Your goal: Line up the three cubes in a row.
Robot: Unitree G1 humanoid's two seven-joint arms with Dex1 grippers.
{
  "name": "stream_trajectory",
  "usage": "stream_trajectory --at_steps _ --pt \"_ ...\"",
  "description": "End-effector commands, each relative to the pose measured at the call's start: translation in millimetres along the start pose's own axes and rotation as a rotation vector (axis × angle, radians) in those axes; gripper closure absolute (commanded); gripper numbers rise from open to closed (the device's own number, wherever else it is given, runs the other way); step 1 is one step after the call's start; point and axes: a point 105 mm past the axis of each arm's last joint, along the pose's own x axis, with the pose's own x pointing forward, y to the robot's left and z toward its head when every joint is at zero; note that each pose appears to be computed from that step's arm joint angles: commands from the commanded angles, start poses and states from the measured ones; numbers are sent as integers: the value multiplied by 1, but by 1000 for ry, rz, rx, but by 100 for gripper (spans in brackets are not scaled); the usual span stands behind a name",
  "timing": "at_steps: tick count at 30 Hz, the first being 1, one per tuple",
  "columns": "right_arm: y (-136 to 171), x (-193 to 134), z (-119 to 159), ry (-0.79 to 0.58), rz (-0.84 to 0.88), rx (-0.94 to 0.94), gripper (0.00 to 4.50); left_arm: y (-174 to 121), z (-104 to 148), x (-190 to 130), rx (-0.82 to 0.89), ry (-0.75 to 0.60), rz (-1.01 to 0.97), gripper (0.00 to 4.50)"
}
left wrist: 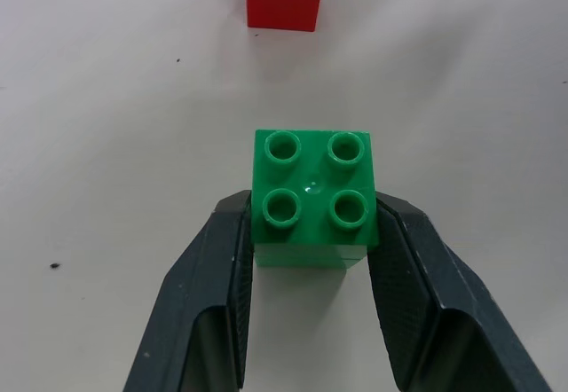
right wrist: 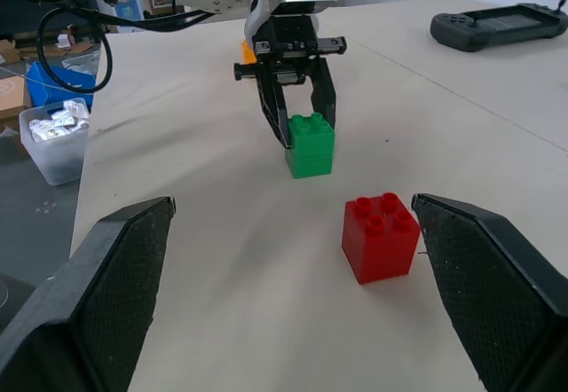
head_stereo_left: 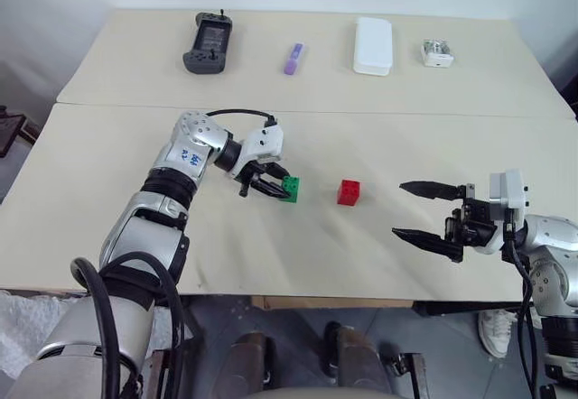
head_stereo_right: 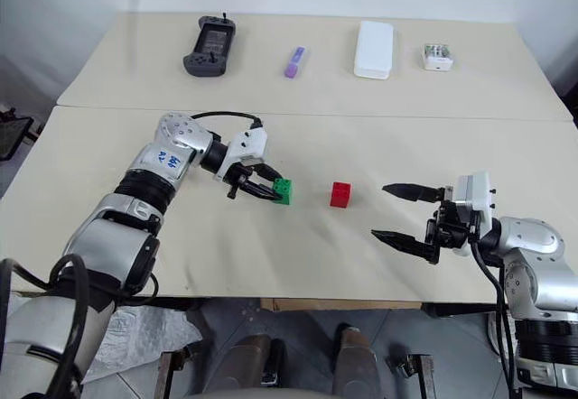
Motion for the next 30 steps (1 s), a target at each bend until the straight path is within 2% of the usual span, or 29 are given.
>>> stream_trajectory --at_steps 1,16,18,20,24,28,30 --pt "3 -5 5 -17 -10 -30 0 5 9 0 26 1 15 302" --pt "4 -5 -2 -8 -20 -21 0 9 15 14 -7 -12 24 302" --pt "4 -5 -3 -9 -21 -17 0 9 18 13 -25 -51 25 230" --pt "4 -4 -3 -11 -20 -15 0 9 22 8 -27 -95 27 178" --pt "3 5 -1 -43 6 -16 0 9 27 -20 -32 -215 61 55" --pt "-1 15 4 -80 25 -8 0 -6 11 -50 -1 -249 71 55" --pt "-2 23 8 -103 61 25 0 -15 3 -73 11 -300 152 55"
